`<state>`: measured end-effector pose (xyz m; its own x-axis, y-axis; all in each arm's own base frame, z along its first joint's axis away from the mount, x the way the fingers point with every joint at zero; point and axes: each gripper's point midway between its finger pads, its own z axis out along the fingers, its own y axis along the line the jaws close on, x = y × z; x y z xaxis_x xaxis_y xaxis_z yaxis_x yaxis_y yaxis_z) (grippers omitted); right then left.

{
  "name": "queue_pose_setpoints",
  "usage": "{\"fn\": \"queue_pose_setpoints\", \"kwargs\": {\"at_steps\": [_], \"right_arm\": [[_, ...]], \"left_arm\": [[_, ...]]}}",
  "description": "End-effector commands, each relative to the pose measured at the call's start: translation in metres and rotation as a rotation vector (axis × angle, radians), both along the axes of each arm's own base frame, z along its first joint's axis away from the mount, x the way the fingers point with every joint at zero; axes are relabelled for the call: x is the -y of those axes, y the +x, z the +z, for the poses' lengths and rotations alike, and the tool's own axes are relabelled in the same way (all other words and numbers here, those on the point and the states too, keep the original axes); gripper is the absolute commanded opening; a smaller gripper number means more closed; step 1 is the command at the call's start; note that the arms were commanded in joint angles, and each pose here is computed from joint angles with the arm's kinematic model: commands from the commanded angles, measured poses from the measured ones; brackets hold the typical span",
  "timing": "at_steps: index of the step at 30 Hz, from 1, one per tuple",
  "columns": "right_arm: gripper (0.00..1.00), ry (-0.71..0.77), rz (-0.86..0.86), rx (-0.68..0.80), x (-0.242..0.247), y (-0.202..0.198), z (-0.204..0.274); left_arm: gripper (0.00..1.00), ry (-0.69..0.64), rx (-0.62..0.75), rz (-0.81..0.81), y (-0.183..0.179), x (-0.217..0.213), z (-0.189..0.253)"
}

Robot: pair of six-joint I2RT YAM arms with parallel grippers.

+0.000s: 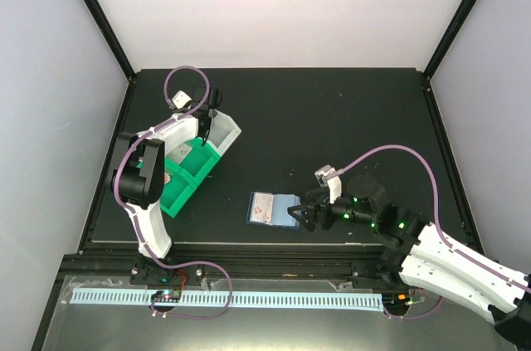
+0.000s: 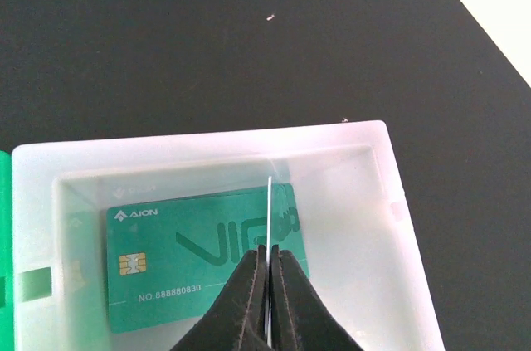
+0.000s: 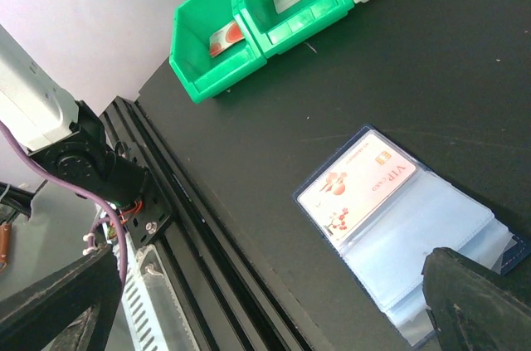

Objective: Take the credit cards out of the card holder

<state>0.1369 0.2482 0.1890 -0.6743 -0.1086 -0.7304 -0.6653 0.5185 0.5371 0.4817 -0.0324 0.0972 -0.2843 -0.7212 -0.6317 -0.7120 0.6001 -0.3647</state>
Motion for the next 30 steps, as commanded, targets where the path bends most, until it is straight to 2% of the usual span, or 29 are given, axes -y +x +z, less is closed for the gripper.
{"fn": "queue_pose_setpoints", "kwargs": {"at_steps": [1, 5, 12, 16, 18, 30], "right_arm": [[1.0, 0.0, 0.004, 0.02, 0.0, 0.001, 0.002], [1.0, -0.007, -0.008, 0.011, 0.001, 0.001, -0.005], [1.0, 0.0, -0.024, -0.002, 0.002, 0.002, -0.005], [1.0, -0.001, -0.034, -0.011, 0.003, 0.003, -0.007], [1.0, 0.006, -0.034, -0.02, 0.002, 0.002, -0.008], [1.0, -0.01, -0.052, -0.013, 0.007, 0.003, -0.007]], "left_arm": [[0.06, -0.018, 0.016, 0.02, 0.01, -0.002, 0.0], [0.1, -0.022, 0.001, 0.021, 0.011, 0.0, -0.003], [0.11, -0.009, -0.014, 0.035, 0.01, -0.004, -0.006], [0.02, 0.013, -0.021, 0.038, 0.009, -0.007, -0.003], [0.01, 0.032, -0.025, 0.041, 0.01, -0.009, 0.001], [0.09, 0.05, -0.074, 0.078, 0.0, -0.015, -0.008]]}}
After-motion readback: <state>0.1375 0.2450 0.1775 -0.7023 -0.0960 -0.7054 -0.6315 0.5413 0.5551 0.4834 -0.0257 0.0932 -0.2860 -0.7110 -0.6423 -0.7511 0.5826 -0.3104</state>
